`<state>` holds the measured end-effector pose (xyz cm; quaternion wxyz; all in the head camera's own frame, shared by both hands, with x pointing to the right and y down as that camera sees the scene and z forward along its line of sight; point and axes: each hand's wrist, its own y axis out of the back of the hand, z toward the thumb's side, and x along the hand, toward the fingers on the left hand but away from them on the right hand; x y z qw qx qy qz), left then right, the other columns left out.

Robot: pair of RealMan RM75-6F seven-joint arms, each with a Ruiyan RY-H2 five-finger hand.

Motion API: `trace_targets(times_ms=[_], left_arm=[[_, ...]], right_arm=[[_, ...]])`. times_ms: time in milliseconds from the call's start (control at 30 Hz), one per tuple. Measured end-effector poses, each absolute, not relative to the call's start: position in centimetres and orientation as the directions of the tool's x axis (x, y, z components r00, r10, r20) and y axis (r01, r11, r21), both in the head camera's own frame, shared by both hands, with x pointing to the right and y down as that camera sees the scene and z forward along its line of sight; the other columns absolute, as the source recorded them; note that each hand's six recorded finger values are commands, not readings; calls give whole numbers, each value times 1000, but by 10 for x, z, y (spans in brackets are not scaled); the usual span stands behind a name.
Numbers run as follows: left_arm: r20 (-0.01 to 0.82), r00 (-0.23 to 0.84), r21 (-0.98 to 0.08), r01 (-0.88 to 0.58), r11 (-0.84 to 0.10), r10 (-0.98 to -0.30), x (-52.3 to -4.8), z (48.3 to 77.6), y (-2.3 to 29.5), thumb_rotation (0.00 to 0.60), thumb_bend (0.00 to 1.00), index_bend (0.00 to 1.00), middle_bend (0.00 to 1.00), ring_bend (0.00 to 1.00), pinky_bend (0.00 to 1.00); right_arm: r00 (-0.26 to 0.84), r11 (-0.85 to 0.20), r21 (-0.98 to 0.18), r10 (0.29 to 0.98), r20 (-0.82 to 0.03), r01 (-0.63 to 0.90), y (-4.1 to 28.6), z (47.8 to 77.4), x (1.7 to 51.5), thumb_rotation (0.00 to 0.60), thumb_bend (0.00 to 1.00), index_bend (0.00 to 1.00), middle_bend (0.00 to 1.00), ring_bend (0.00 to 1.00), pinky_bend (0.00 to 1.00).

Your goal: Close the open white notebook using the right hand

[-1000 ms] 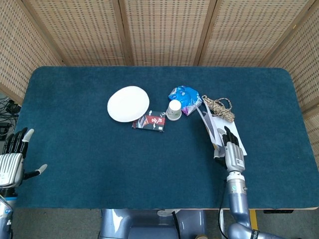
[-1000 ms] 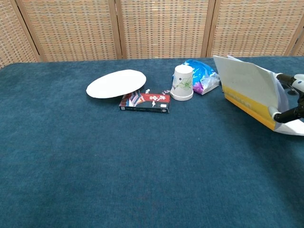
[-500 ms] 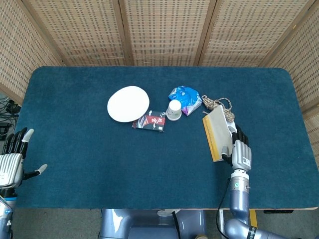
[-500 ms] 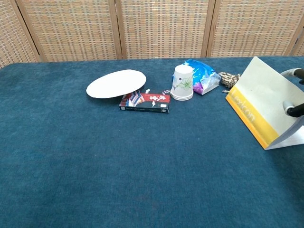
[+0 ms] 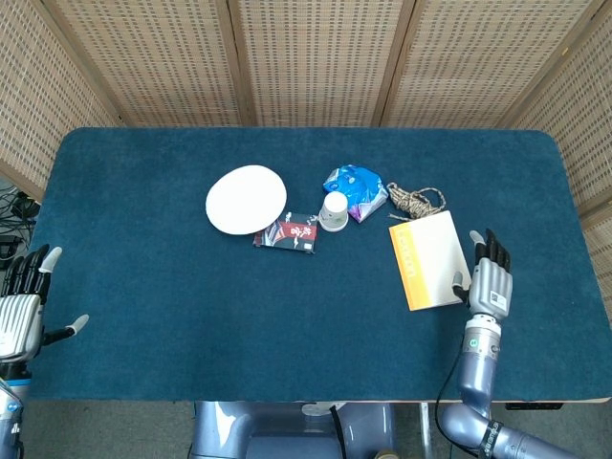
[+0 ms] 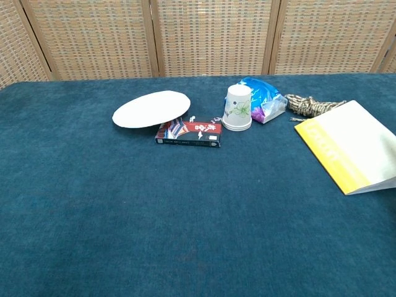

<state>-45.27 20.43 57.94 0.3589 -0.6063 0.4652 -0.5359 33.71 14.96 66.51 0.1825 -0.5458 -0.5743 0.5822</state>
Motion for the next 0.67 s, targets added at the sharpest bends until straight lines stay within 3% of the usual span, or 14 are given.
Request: trace_targets(times_ms=[233,433,667], left_arm=[[329,-19,-934,-157,-322,-944,-458,581,204,600,81,0,0,0,0],[345,-31,-934,-110,-340,-938,-462,582,204,600,81,0,0,0,0],[340,-37,-937,-91,-336,-940,-463,581,204,600,82,0,0,0,0]], right_arm=[[-164,-358,-868,887,-431,345,158,660,334,600,242,39,0,0,0],[0,-388,-914,920,-391,115,179,654,348,600,218,23,0,0,0],[32,-341,-939,939,-342,-37,196,640,374,600,217,17,0,0,0]])
